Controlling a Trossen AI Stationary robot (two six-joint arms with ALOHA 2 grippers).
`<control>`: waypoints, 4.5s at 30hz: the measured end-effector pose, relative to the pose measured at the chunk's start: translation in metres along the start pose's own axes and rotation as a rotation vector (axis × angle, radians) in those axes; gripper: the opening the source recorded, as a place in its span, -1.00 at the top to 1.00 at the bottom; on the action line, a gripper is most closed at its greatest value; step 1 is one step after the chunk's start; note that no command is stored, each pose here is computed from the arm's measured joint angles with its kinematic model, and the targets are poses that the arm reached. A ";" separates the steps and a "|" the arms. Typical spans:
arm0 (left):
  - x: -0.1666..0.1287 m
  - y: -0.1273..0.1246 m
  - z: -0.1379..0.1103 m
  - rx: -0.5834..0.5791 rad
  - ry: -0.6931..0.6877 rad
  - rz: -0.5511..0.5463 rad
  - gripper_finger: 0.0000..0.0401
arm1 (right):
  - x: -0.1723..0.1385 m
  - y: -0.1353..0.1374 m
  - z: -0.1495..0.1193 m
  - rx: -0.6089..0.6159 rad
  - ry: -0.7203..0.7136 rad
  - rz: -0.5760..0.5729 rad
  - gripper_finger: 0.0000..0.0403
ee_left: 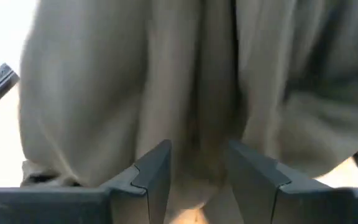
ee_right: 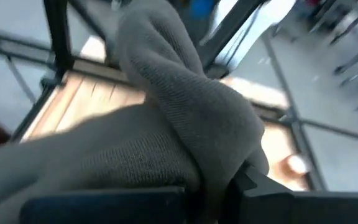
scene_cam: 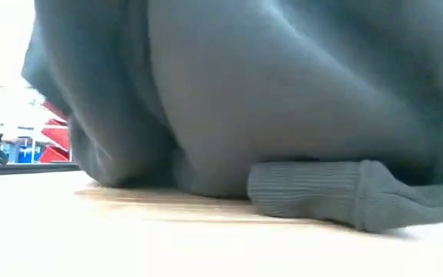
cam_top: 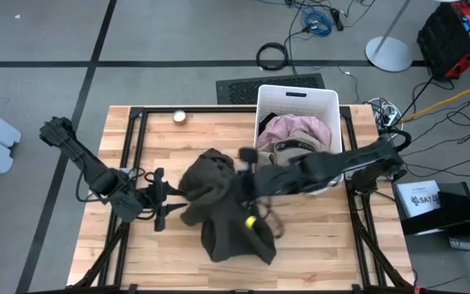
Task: Sort clothes
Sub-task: Put the black jacket into the laundry bin
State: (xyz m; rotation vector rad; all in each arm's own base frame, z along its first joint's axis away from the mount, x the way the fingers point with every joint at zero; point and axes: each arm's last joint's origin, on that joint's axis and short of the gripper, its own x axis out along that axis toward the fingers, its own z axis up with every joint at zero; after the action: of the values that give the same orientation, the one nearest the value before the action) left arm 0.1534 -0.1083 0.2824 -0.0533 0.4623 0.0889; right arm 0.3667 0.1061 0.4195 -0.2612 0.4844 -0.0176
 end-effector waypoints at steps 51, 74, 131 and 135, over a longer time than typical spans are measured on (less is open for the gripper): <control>0.021 0.015 -0.006 -0.103 -0.045 0.155 0.23 | -0.356 -0.148 0.059 -0.310 -0.858 -1.423 0.87; 0.029 0.023 0.014 -0.099 -0.144 0.114 0.23 | -0.224 -0.261 0.019 0.034 -0.469 -1.080 0.87; 0.032 0.026 0.017 -0.040 -0.133 0.051 0.23 | -0.068 -0.193 -0.208 0.909 1.016 -0.254 0.87; 0.032 0.026 0.017 -0.040 -0.133 0.051 0.23 | -0.041 -0.202 -0.230 0.897 1.122 -0.233 0.87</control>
State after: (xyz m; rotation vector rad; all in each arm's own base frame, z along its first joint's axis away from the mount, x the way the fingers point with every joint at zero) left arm 0.1871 -0.0792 0.2823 -0.0744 0.3292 0.1507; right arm 0.2330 -0.1426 0.2930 0.6304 1.4886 -0.6211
